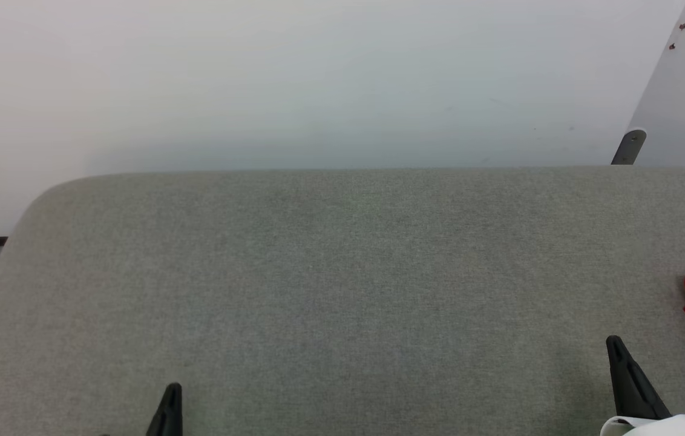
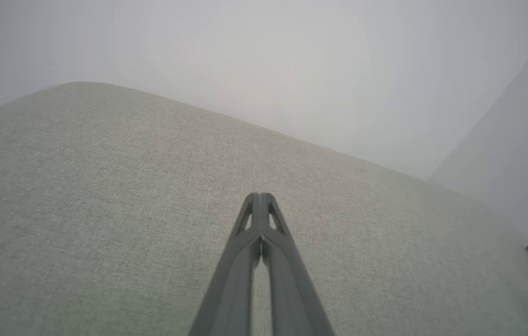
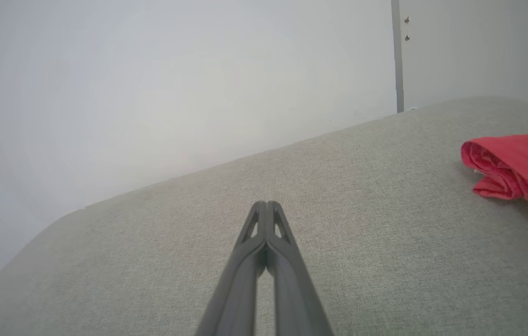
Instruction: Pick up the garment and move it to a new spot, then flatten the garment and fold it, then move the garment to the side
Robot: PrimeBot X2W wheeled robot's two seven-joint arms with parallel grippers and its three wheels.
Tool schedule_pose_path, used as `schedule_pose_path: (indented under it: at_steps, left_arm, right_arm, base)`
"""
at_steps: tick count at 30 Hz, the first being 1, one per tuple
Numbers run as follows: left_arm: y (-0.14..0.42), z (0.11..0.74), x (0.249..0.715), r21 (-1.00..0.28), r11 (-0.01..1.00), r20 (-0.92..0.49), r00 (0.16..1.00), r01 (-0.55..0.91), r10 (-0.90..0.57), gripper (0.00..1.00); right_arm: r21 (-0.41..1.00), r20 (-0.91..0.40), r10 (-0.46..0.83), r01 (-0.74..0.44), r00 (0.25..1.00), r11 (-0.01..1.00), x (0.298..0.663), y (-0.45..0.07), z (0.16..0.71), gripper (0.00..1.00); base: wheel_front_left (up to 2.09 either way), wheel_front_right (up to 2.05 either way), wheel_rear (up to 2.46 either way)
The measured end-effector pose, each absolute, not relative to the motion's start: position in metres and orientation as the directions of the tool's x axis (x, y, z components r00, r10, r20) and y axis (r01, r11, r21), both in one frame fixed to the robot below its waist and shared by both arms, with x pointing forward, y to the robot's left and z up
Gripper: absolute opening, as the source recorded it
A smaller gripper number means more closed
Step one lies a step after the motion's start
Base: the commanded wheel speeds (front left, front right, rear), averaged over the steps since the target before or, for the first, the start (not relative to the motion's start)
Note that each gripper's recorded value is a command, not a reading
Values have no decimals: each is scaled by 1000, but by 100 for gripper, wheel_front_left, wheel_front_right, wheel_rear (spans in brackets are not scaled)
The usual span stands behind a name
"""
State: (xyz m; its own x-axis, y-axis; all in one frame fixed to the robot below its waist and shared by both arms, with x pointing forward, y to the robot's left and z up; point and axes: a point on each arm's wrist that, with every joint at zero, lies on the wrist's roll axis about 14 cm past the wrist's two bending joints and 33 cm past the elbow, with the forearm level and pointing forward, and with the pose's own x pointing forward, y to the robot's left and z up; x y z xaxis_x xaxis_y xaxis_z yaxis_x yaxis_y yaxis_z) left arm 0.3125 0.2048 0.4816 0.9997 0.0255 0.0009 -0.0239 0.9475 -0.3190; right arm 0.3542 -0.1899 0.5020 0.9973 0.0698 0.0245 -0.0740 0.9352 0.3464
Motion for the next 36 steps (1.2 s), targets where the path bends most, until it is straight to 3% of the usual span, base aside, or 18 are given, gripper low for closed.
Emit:
schedule_pose_path:
  at_steps: [17, 36]
  left_arm:
    - [210, 484, 330, -564, 823, -21, 998, -62, 61, 0]
    - [211, 486, 344, -753, 654, -38, 997, -73, 67, 0]
  right_arm:
    - [584, -7, 24, -15, 1000, 811, 361, -196, 499, 0]
    - [765, -25, 4, 16, 1000, 644, 368, -199, 499, 0]
  base:
    - [0, 0, 0]
    - [0, 0, 0]
